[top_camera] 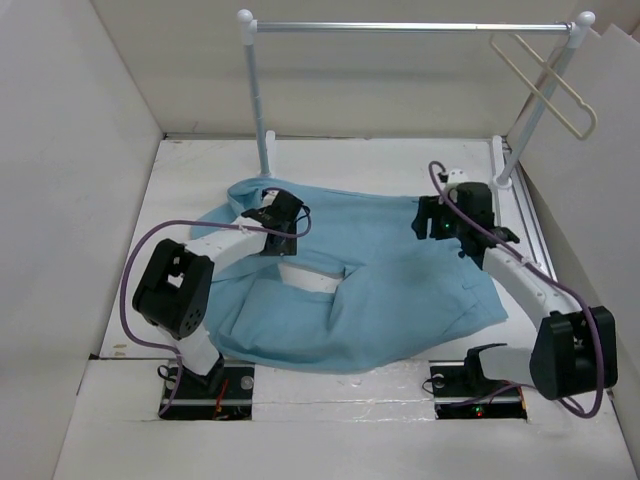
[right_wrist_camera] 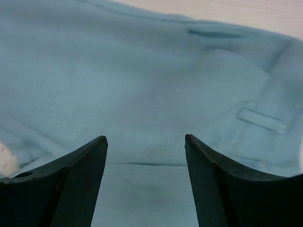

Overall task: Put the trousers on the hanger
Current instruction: Flatten out the trousers at the center of the board.

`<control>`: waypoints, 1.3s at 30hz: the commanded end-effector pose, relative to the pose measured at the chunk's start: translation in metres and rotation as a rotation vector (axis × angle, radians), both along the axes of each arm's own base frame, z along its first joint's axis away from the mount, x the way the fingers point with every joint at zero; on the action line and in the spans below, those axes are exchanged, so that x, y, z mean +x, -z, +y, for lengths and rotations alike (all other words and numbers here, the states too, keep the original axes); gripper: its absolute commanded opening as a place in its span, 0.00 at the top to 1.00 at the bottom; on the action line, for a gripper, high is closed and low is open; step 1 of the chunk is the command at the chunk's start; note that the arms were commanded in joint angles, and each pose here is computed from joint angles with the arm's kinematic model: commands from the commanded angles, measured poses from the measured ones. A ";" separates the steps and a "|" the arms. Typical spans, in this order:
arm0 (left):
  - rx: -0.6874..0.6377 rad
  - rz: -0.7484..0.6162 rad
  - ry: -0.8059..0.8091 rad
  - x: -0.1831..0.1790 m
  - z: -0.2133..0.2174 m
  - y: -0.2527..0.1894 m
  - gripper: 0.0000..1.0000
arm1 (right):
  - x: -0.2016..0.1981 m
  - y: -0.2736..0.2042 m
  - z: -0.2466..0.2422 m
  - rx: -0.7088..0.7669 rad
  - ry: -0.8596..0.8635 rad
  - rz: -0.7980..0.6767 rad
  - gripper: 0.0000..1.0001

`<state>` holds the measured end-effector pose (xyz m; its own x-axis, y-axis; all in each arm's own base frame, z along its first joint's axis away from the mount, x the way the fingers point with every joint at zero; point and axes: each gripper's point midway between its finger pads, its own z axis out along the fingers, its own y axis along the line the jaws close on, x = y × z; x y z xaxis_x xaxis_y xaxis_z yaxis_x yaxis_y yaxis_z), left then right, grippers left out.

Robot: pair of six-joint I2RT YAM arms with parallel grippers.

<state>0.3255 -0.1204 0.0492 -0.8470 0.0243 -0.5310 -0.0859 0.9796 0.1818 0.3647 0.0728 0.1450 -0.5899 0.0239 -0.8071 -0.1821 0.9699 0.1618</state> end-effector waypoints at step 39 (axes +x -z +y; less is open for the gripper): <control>0.073 -0.351 -0.291 0.010 0.092 -0.145 1.00 | -0.088 0.026 0.075 -0.056 -0.315 0.051 0.28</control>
